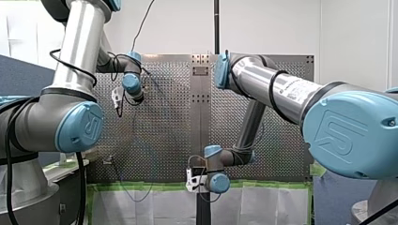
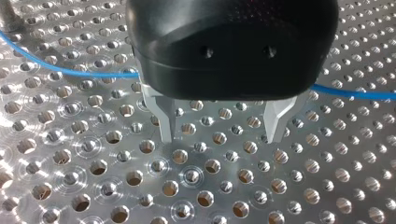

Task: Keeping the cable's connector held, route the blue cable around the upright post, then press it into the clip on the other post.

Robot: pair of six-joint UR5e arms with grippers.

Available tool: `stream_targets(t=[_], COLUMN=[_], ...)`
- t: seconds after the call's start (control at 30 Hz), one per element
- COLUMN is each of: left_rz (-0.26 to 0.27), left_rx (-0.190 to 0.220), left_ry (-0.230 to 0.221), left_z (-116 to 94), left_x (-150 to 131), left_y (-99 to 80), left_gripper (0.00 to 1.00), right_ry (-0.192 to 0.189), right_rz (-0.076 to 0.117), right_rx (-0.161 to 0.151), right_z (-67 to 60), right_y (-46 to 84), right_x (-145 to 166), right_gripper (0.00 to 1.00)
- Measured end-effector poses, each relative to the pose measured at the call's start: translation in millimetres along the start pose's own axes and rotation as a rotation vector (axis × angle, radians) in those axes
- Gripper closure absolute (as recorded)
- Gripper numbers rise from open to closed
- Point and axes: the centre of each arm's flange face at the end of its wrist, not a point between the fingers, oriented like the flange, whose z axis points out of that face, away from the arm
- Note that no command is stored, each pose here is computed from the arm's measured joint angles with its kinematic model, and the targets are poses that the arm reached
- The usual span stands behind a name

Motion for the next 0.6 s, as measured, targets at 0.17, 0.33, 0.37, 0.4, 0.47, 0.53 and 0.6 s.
stream_targets(t=[0.17, 0.33, 0.37, 0.4, 0.47, 0.53, 0.6], left_rz=[-0.003, -0.008, -0.009, -0.009, -0.01, -0.01, -0.011], left_rx=[0.0, -0.001, -0.001, -0.001, -0.002, -0.002, -0.002], left_ry=[0.0, 0.0, 0.0, 0.0, 0.0, 0.0, 0.0], left_z=[0.0, 0.2, 0.2, 0.3, 0.4, 0.6, 0.6], left_x=[-0.1, 0.0, -0.1, -0.1, -0.1, -0.3, -0.3], left_y=[0.1, 0.4, 0.5, 0.6, 0.8, 1.2, 1.3], left_gripper=[0.07, 0.07, 0.07, 0.07, 0.07, 0.07, 0.07], right_ry=[-0.04, -0.046, -0.045, -0.044, -0.042, -0.044, -0.047], right_rz=[0.011, 0.032, 0.034, 0.036, 0.039, 0.039, 0.031], right_rx=[-0.035, -0.061, -0.065, -0.072, -0.082, -0.092, -0.099], right_z=[-6.4, -13.1, -14.3, -16.2, -19.2, -22.9, -25.6], right_y=[11.0, 24.2, 26.5, 29.8, 34.9, 39.9, 43.7], right_x=[-37.9, -58.3, -60.2, -62.7, -66.2, -69.8, -71.8], right_gripper=[1.0, 1.0, 1.0, 1.0, 1.0, 1.0, 1.0])
